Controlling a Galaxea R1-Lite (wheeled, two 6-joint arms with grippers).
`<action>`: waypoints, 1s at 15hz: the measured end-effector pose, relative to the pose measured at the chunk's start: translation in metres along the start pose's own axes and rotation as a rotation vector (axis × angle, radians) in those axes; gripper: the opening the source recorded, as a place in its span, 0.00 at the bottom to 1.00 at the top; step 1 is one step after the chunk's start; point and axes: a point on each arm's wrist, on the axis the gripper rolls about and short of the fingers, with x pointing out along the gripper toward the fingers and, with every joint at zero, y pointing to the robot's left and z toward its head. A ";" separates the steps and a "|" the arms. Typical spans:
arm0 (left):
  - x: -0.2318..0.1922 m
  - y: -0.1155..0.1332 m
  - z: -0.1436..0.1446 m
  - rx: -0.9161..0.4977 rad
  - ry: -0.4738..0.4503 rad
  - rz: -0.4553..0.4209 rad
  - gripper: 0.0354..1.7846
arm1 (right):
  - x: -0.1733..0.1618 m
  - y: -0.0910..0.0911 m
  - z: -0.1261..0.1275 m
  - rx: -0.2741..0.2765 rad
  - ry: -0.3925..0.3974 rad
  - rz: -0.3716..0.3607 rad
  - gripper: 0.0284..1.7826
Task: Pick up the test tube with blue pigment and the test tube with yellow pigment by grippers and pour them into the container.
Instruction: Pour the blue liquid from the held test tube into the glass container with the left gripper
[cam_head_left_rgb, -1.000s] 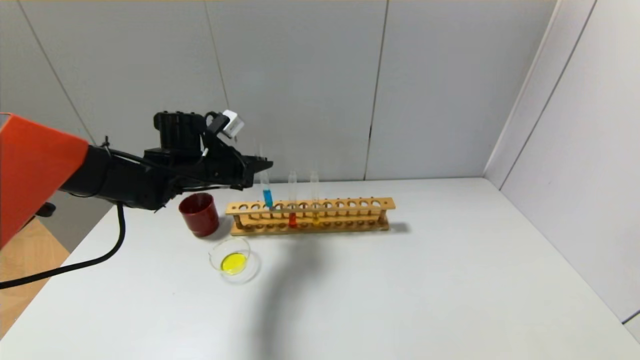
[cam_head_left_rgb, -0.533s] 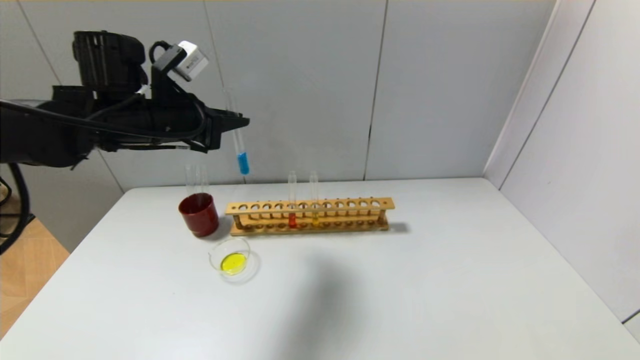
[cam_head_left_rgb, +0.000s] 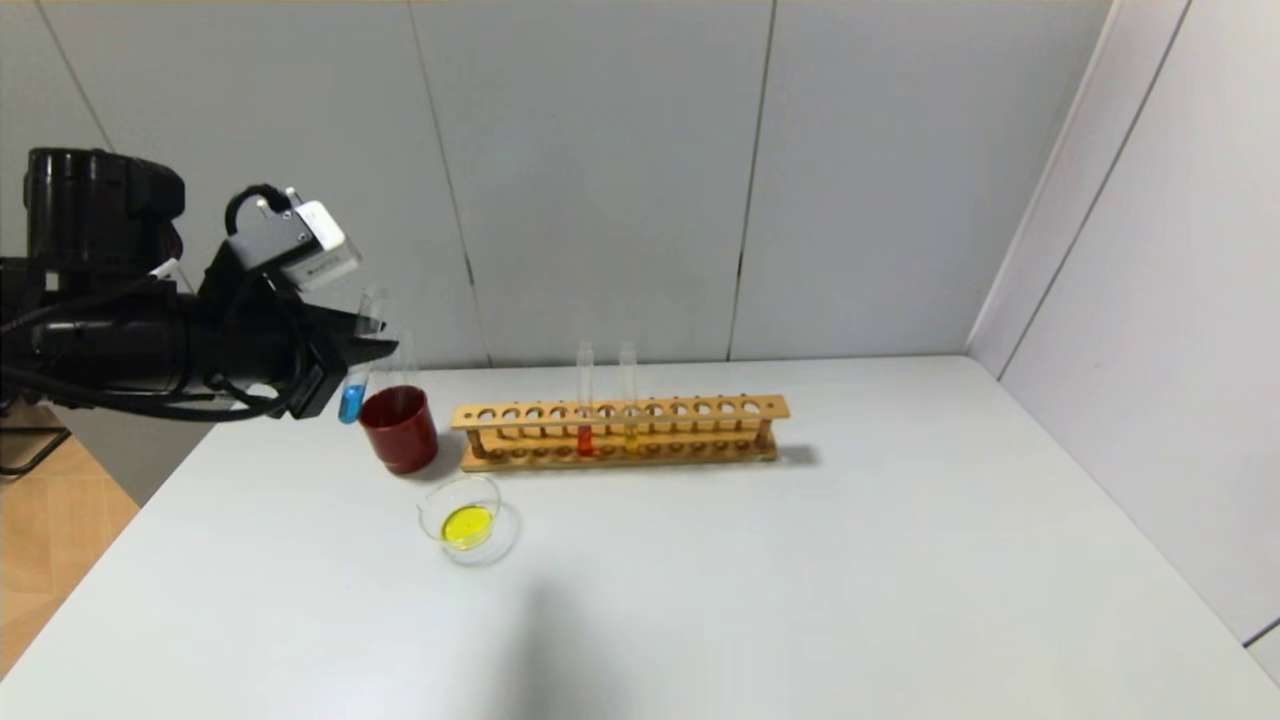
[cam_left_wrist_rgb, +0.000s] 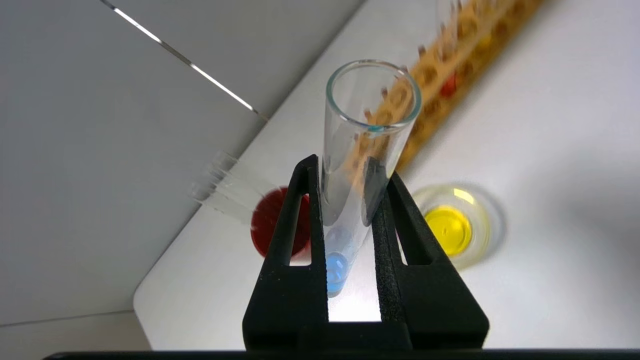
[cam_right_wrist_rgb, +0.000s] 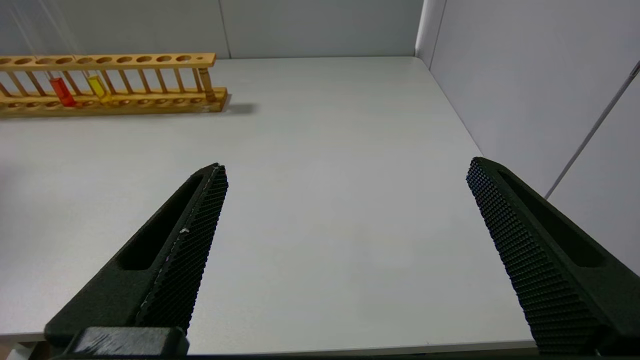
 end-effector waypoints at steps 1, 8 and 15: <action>0.002 -0.003 -0.009 0.044 0.026 -0.011 0.16 | 0.000 0.000 0.000 0.000 0.000 0.000 0.98; 0.029 -0.027 -0.060 0.258 0.281 -0.085 0.16 | 0.000 0.000 0.000 0.000 0.000 0.000 0.98; 0.053 -0.033 -0.083 0.418 0.440 -0.125 0.16 | 0.000 0.000 0.000 0.000 0.000 0.000 0.98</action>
